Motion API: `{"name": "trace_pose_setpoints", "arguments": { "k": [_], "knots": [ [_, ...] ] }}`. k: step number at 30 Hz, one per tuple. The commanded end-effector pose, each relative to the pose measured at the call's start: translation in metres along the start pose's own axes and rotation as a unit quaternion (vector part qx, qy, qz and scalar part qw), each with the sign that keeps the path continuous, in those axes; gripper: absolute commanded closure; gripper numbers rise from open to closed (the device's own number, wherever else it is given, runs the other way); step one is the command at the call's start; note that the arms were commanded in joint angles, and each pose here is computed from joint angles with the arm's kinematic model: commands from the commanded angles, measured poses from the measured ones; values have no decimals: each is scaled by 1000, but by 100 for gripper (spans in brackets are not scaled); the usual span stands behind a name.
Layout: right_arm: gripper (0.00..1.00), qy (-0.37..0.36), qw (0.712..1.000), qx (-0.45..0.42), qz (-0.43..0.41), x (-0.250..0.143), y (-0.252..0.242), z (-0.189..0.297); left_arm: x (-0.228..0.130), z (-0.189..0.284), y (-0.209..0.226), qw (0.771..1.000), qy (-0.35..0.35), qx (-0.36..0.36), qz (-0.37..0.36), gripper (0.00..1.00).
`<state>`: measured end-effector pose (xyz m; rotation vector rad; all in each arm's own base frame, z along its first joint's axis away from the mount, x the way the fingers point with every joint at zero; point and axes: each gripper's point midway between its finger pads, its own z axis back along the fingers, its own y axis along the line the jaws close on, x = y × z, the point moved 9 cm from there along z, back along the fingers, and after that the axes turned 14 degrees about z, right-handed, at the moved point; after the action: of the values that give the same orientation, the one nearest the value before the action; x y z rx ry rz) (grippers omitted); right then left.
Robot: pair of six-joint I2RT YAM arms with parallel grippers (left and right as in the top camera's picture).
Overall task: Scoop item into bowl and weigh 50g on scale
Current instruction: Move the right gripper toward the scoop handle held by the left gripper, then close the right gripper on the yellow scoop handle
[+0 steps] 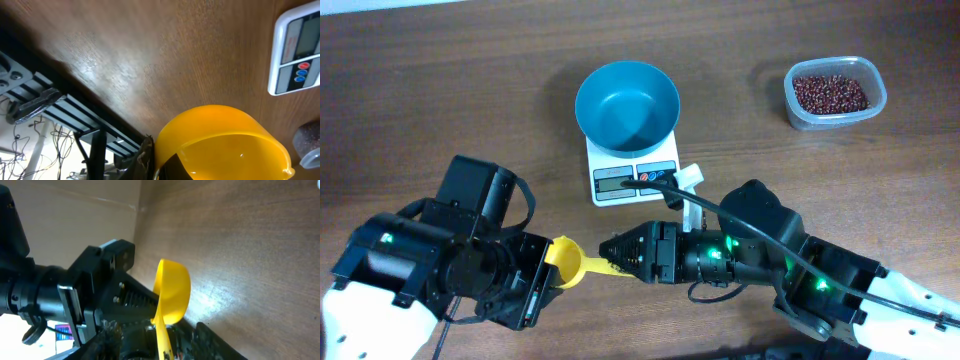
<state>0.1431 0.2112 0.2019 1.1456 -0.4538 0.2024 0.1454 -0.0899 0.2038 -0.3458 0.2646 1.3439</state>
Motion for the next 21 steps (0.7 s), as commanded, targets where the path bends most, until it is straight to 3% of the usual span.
{"name": "trace_pose_setpoints", "arguments": {
  "k": [1,6,21],
  "knots": [
    [53,15,1000,19,-4,-1,8,0,-3,-1,-3,1000,10,-9,1,100],
    [62,23,998,22,-47,-2,8,0,-4,-1,-6,1000,15,-18,-3,100],
    [70,22,997,22,-69,-2,8,0,-5,-1,-6,1000,23,-16,-3,100]
  ]
}}
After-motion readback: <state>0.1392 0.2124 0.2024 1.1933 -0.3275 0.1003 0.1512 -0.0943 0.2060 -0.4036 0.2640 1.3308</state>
